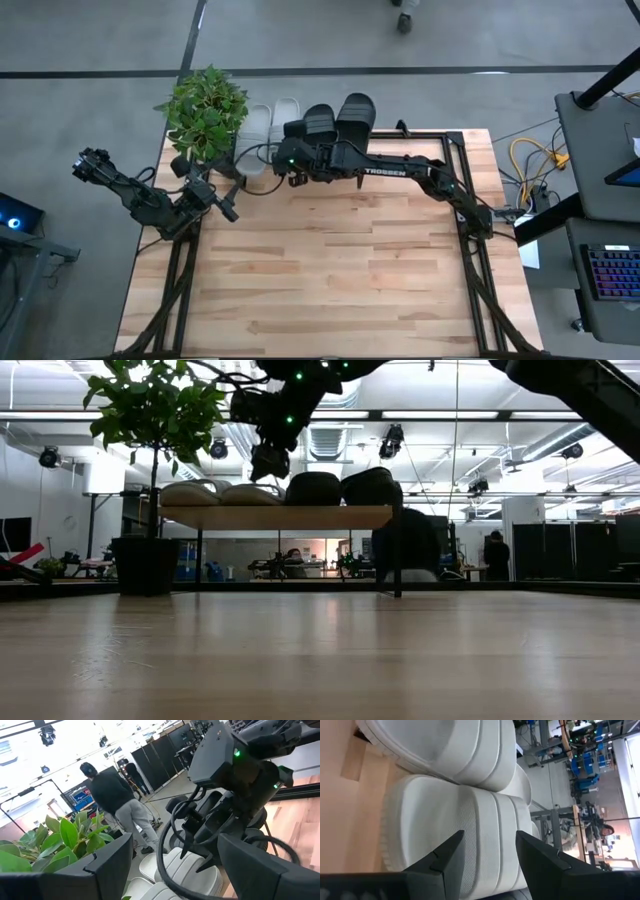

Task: Pick and place slides into the shelf
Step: Adjust the right gray slipper on the shelf

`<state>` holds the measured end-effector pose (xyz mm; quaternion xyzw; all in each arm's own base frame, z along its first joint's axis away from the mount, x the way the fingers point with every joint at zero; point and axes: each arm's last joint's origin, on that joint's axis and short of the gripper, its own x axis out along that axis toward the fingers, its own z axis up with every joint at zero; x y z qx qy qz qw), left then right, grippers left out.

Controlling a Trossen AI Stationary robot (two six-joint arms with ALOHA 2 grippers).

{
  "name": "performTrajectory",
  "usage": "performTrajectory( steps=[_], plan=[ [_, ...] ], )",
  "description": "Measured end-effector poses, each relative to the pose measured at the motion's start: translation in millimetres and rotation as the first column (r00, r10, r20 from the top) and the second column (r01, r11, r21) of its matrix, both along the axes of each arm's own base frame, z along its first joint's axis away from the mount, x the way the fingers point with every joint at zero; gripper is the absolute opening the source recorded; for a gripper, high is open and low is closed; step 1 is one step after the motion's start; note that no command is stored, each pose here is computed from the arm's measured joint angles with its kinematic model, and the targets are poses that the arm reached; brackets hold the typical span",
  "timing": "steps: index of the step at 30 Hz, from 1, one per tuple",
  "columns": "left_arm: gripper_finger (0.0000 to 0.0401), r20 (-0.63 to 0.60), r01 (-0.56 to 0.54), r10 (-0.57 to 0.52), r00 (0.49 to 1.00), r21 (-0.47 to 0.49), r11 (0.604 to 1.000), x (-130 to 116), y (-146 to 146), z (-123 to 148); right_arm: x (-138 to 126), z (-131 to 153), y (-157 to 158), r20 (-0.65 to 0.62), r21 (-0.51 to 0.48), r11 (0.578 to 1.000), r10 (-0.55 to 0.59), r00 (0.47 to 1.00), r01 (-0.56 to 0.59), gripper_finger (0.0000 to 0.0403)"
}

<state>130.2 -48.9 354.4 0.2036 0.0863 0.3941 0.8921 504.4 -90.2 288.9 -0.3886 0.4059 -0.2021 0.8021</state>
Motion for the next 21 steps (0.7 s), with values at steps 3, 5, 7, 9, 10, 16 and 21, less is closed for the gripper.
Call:
performTrajectory(
  steps=[3, 5, 7, 9, 10, 16, 21],
  plan=[
    [0.0274, -0.001, 0.000, 0.000, 1.000, 0.001, 1.000, 0, 0, 0, 0, -5, 0, -0.018, -0.002, 1.000, 0.004, 1.000, -0.004, 0.0166],
    [0.0274, -0.001, 0.000, 0.000, 1.000, 0.000, 1.000, 0, 0, 0, 2, -11, -2, -0.035, -0.004, 1.000, 0.004, 0.999, -0.004, 0.0166],
    [0.0274, -0.001, 0.000, 0.000, 1.000, 0.000, 1.000, 0, 0, 0, 4, -18, -6, -0.055, -0.014, 1.000, 0.001, 0.998, -0.002, 0.0166],
    [0.0274, -0.001, 0.000, 0.000, 1.000, 0.001, 1.000, 0, 0, 0, 7, -22, -10, -0.053, -0.051, 0.998, -0.032, 0.998, 0.029, 0.0165],
    [0.0274, -0.001, 0.000, 0.000, 1.000, 0.000, 1.000, 0, 0, 0, 8, -22, -12, -0.044, -0.075, 0.996, -0.053, 0.998, 0.050, 0.0163],
    [0.0274, -0.001, 0.000, 0.000, 1.000, 0.001, 1.000, 0, 0, 0, 8, -22, -14, -0.036, -0.095, 0.993, -0.074, 0.997, 0.070, 0.0151],
    [0.0274, -0.002, 0.000, 0.000, 1.000, 0.001, 1.000, 0, 0, 0, 8, -22, -15, -0.036, -0.100, 0.993, -0.073, 0.997, 0.069, 0.0133]
  ],
)
